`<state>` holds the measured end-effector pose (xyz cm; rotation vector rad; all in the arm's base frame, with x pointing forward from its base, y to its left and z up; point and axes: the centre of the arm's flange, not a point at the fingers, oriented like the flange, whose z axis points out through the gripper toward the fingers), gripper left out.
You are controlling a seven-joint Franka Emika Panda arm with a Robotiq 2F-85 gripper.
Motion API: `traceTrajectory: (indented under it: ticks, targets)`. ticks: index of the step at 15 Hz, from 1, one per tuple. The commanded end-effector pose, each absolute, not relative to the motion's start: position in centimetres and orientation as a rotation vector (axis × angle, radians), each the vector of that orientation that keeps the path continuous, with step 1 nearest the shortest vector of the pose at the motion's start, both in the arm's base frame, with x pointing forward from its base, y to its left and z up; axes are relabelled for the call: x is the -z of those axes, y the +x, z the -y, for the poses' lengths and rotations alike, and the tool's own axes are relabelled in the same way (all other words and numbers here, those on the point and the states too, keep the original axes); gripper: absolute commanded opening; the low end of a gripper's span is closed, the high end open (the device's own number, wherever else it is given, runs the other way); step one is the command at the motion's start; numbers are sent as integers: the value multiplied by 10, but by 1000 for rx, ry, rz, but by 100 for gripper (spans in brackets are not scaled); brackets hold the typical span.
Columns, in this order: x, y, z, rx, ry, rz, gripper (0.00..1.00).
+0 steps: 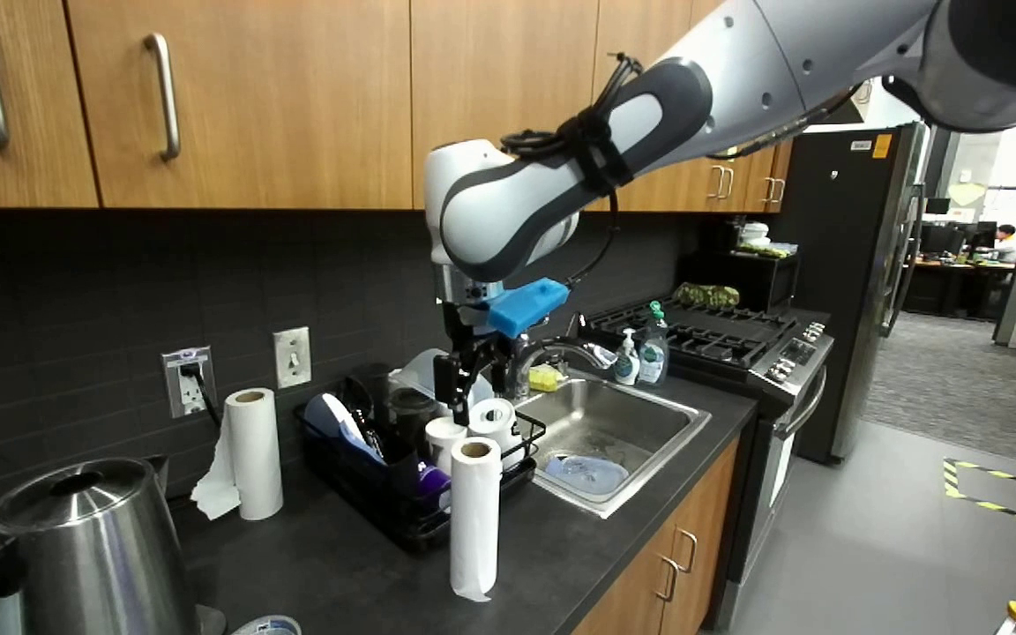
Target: Put the toilet paper closer to the edge in a lying position
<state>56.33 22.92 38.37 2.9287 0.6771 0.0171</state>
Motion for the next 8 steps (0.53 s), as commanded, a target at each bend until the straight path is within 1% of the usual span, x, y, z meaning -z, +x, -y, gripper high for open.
traceTrajectory:
  ticks: [1,8]
  targets:
    - [-379,569,-221,-14,2913,-627,100]
    - [-376,570,-197,16,2916,-532,100]
